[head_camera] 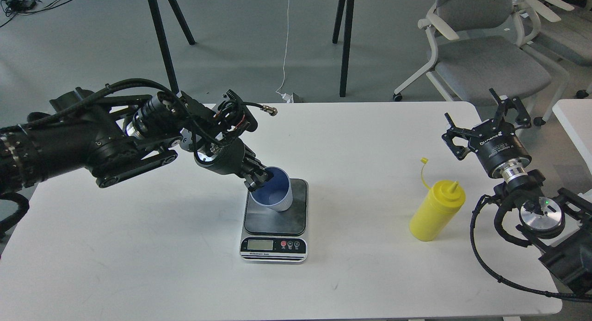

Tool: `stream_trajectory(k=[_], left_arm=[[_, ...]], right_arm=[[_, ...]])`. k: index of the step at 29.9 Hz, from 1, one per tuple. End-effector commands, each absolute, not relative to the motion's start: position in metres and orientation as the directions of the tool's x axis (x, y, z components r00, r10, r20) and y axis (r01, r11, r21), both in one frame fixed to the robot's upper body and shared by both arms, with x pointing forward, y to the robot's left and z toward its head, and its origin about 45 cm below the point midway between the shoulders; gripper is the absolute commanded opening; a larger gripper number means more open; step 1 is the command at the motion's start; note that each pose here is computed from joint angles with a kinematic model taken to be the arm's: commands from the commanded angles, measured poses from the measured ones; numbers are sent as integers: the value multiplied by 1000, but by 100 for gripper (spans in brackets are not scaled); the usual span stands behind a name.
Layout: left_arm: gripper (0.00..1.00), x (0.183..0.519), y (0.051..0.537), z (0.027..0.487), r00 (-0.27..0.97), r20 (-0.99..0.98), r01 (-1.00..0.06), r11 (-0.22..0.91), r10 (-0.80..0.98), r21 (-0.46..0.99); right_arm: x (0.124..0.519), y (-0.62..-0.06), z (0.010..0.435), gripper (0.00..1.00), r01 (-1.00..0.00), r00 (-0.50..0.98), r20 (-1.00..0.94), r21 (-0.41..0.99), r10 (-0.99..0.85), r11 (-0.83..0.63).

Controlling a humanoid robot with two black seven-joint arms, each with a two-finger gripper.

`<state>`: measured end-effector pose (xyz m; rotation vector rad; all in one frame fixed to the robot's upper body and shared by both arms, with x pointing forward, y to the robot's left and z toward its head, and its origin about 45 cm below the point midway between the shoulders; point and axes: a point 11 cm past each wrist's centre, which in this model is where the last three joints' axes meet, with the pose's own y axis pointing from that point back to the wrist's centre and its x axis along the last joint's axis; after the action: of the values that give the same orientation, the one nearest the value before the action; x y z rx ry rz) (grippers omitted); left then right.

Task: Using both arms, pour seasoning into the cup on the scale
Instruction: 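Lower the blue cup onto the scale and open the left gripper, then withdraw the left gripper away from the cup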

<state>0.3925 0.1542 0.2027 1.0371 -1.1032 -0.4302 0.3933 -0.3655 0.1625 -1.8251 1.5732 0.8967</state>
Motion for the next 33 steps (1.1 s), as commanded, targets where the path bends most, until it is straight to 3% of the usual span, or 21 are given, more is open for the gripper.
stream_trajectory(k=[1,14,21,25,33], left_arm=[[19,393,155,203,434,521,-190,490,-736,851],[34,400,160,215,446,545,-219,504,-710,836],[62,410,153,246,506,614,-238,586,-606,774],[74,414,148,263,548,648,-245,639,-529,729],[86,434,158,319,638,727,-328,764,-254,555]], right_arm=[[393,-365,162,99,-988,86,-787,10,-611,-152],[391,-366,160,99,-988,82,-788,15,-611,-151],[392,-365,161,99,-988,85,-788,12,-610,-152],[392,-365,163,99,-988,89,-788,9,-609,-155],[394,-368,169,99,-987,97,-781,2,-617,-158]])
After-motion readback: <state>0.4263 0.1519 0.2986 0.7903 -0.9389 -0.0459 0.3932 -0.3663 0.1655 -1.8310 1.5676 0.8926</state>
